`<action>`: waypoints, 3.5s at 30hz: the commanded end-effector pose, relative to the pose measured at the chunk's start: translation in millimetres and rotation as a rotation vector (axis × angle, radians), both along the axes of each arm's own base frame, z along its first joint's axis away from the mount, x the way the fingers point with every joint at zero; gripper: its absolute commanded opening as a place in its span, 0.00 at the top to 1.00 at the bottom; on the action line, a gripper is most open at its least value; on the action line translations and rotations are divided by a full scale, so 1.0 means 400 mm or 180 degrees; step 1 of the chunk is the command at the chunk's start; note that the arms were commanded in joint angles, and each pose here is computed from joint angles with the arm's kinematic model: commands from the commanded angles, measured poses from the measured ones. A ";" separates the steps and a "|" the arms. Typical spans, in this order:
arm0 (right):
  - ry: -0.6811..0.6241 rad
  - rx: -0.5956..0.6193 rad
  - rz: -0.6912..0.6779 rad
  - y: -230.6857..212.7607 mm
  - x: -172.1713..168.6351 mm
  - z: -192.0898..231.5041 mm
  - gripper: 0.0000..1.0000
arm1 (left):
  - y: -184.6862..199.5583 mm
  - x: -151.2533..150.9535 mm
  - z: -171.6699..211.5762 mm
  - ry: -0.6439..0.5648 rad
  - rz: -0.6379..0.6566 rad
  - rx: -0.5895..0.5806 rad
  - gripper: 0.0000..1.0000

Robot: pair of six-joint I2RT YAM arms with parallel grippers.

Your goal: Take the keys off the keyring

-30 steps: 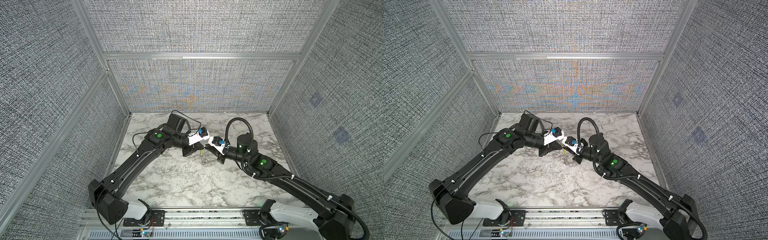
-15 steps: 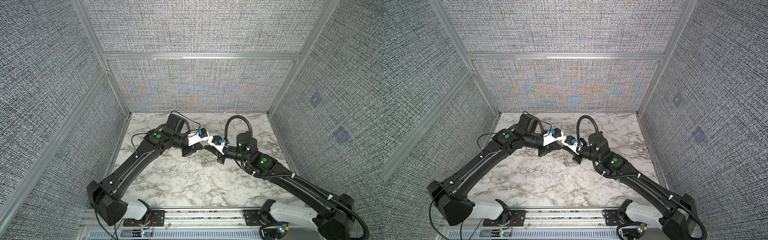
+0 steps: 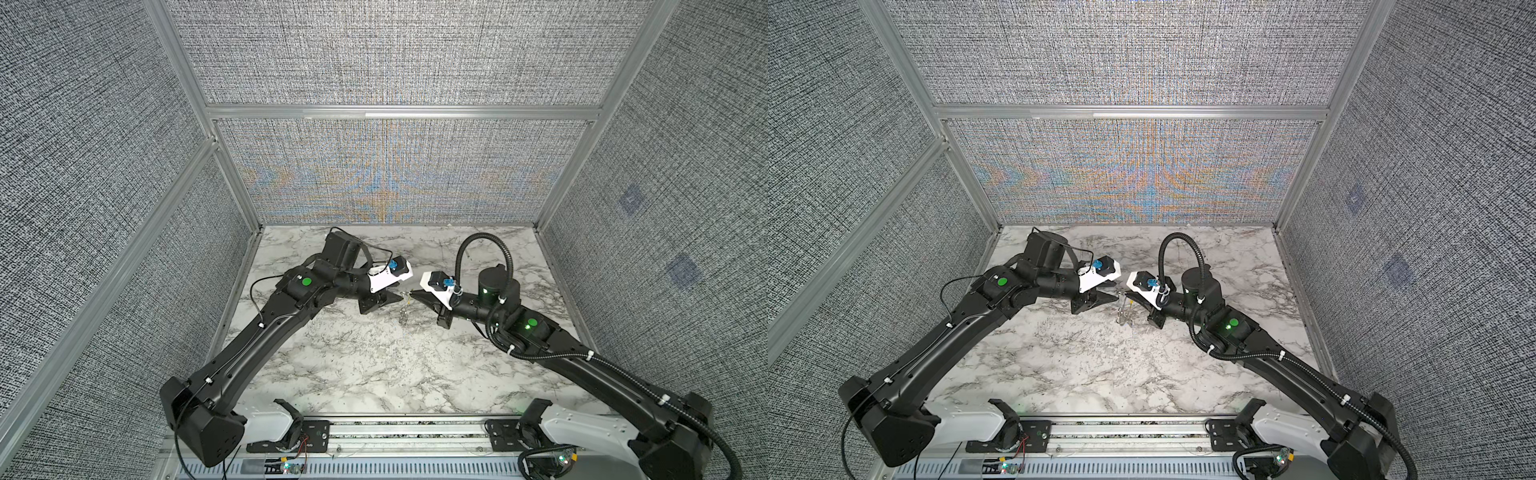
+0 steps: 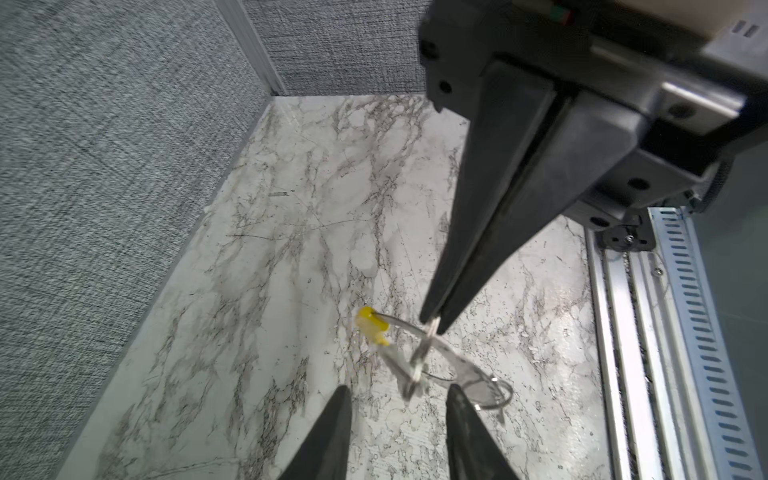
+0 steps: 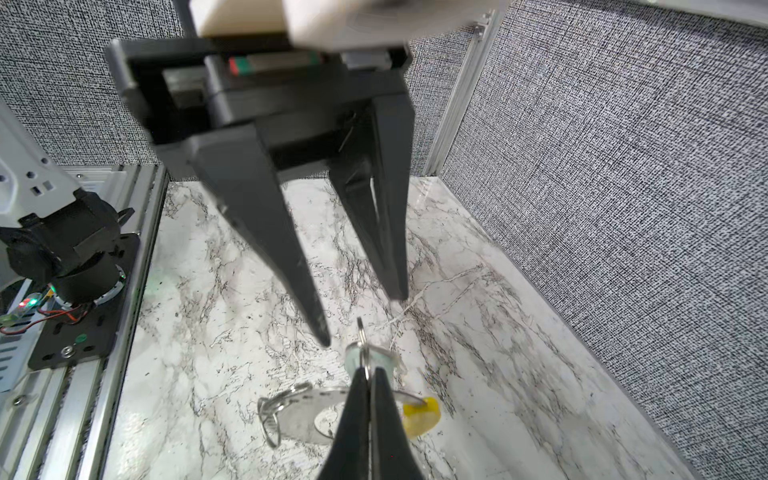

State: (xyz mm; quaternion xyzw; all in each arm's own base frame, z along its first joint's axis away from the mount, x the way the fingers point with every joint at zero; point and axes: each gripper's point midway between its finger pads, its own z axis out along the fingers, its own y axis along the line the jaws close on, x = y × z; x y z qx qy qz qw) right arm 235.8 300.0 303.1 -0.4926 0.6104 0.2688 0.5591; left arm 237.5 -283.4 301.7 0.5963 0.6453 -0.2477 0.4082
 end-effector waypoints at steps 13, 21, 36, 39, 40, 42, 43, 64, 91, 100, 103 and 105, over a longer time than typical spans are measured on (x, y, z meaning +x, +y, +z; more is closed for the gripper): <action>-0.0104 0.0283 0.0103 0.008 -0.008 0.051 1.00 | -0.002 -0.012 0.023 0.0048 0.0110 -0.0854 0.52; -0.0097 0.0349 0.0099 0.012 -0.004 0.063 1.00 | -0.005 -0.005 0.006 0.0156 0.0246 -0.1082 0.50; -0.0091 0.0453 -0.0061 0.007 0.017 0.074 1.00 | -0.015 0.005 -0.002 0.0095 0.0499 -0.1347 0.52; -0.0092 0.0482 -0.0073 0.006 0.018 0.077 1.00 | -0.025 0.015 -0.015 0.0106 0.0550 -0.1295 0.54; -0.0085 0.0479 -0.0076 0.007 0.019 0.075 1.00 | -0.027 0.019 -0.013 0.0085 0.0576 -0.1307 0.55; -0.0087 0.0482 -0.0079 0.006 0.019 0.075 1.00 | -0.029 0.031 -0.013 0.0056 0.0656 -0.1319 0.57; -0.0088 0.0482 -0.0083 0.006 0.019 0.074 1.00 | -0.029 0.038 -0.011 0.0051 0.0713 -0.1326 0.59; -0.0099 0.0695 -0.0266 -0.009 0.036 0.097 1.00 | -0.055 0.032 -0.006 0.0035 0.0552 -0.1351 0.93; 0.0061 0.1157 -0.0681 -0.035 0.082 0.147 1.00 | -0.079 0.027 -0.029 -0.0259 0.0669 -0.1107 1.00; 0.0087 0.1236 -0.0740 -0.037 0.088 0.152 1.00 | -0.094 0.021 -0.031 -0.0386 0.0665 -0.1046 1.00; 0.0102 0.1232 -0.0760 -0.034 0.090 0.148 1.00 | -0.101 0.022 -0.031 -0.0453 0.0678 -0.1000 1.00; 0.0112 0.1224 -0.0785 -0.033 0.092 0.144 1.00 | -0.107 0.022 -0.030 -0.0530 0.0680 -0.0950 1.00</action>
